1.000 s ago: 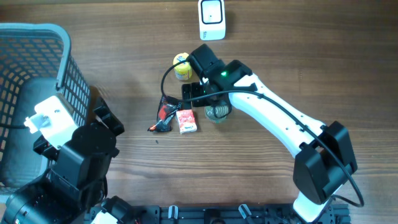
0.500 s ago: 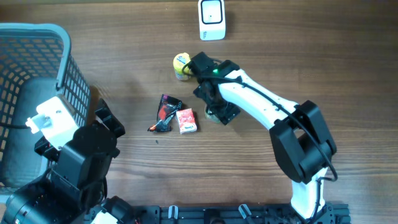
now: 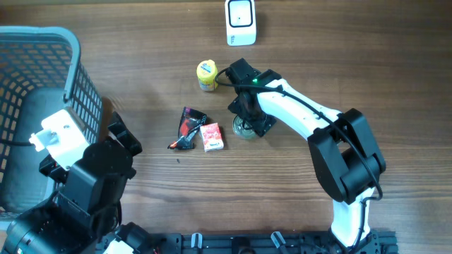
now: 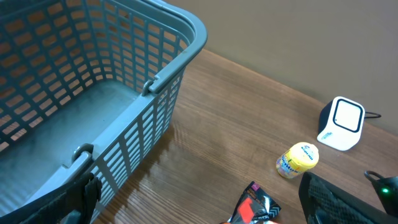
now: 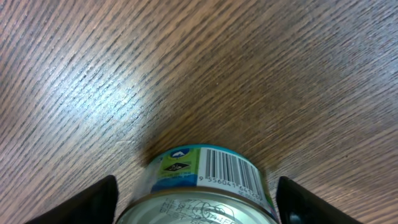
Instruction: Scan the item barcode
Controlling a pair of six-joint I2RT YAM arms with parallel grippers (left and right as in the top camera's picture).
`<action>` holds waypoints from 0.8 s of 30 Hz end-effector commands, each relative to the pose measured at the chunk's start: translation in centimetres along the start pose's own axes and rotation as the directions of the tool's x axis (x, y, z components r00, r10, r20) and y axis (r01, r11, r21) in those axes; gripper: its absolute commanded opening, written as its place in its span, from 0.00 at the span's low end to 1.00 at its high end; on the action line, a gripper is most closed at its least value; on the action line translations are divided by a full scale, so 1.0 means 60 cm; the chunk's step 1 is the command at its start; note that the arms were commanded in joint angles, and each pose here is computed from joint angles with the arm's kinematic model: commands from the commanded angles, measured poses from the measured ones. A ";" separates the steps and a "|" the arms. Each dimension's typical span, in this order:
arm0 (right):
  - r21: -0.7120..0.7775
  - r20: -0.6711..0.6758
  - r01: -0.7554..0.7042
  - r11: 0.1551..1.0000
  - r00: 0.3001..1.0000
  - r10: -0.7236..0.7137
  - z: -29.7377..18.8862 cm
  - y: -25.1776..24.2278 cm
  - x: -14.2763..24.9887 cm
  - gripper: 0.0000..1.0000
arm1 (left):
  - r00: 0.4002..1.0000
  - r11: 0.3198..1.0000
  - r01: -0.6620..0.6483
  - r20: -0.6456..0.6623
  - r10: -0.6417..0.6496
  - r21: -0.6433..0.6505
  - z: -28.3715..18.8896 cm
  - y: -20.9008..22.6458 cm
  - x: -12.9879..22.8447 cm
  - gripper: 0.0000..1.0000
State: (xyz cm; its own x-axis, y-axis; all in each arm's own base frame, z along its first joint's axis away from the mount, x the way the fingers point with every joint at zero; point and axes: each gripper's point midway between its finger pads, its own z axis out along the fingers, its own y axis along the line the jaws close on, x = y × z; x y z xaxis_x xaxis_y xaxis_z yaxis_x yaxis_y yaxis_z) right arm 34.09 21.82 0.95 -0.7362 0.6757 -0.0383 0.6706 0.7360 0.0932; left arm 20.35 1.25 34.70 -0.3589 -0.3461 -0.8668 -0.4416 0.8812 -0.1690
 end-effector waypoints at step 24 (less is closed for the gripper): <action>0.071 0.019 -0.698 0.713 0.715 0.698 0.017 -0.028 -0.001 0.69 | 1.000 1.000 -0.004 -0.015 0.004 -0.013 0.002 0.005 0.009 1.00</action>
State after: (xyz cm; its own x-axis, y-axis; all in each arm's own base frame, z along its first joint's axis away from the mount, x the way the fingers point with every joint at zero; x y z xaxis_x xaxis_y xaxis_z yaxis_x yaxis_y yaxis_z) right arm 31.87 22.47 0.81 -0.2435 0.9681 0.0599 0.9699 0.2427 0.0206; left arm 20.19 1.36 34.49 -0.3695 -0.3388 -0.8653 -0.4436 0.8825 -0.1561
